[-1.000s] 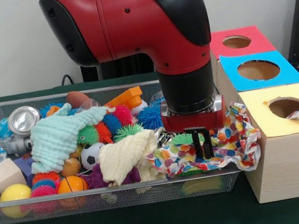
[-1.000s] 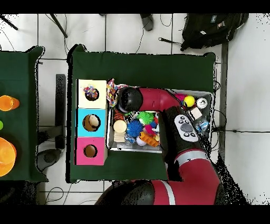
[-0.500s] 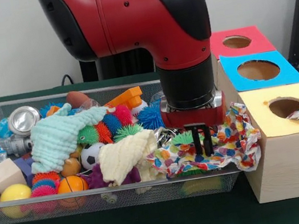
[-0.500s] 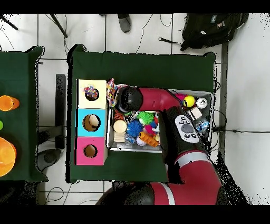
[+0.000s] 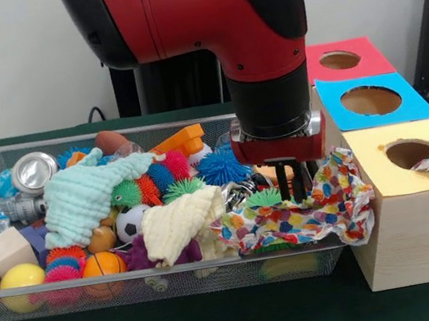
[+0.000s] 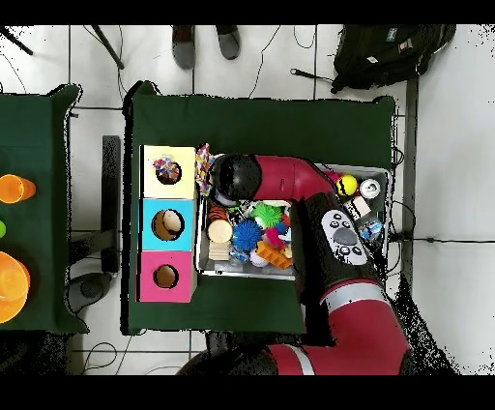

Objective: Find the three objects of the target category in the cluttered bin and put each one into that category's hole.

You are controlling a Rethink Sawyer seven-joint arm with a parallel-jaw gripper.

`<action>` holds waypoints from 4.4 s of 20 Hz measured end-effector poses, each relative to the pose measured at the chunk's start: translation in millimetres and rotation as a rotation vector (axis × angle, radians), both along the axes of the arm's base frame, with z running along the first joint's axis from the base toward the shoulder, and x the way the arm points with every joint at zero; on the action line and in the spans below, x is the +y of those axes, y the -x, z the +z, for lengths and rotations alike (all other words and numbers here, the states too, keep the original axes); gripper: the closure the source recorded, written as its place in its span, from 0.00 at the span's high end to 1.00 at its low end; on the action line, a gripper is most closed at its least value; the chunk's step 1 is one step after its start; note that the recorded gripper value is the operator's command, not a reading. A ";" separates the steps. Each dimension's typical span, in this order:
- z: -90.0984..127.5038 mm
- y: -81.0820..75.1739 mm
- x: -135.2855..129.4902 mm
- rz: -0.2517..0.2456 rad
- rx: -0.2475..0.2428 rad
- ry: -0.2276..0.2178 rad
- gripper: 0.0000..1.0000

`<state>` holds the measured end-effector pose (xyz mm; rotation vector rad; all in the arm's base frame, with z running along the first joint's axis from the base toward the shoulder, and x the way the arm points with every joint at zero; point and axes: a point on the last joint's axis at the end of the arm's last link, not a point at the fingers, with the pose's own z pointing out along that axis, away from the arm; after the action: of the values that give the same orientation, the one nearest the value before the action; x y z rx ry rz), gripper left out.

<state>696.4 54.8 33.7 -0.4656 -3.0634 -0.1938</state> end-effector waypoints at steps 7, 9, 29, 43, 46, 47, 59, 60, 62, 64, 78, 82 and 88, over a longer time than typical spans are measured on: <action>8.6 -9.8 2.0 0.008 0.005 0.007 0.00; 8.8 -17.3 1.9 0.006 -0.008 0.009 1.00; -30.0 -35.0 1.9 -0.016 -0.010 -0.010 1.00; -55.1 -23.0 11.3 -0.010 0.025 -0.025 0.00; -55.8 -23.5 12.4 -0.010 0.021 -0.027 0.00; -55.8 -23.5 12.8 -0.010 0.021 -0.027 0.00; -53.7 -25.6 19.9 -0.005 0.016 -0.040 0.00; -53.3 -25.9 20.3 -0.004 0.015 -0.039 0.00; -50.5 -26.8 24.4 0.002 0.011 -0.038 0.00; -48.3 -27.5 27.8 0.008 0.009 -0.036 0.00; -13.4 -36.8 44.5 0.063 0.101 0.016 0.00; -0.8 -44.6 47.9 0.071 0.122 0.022 0.00; 11.7 -61.1 44.6 0.064 0.099 0.029 0.00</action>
<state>757.5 99.4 45.4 -0.3659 -2.9827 -0.1202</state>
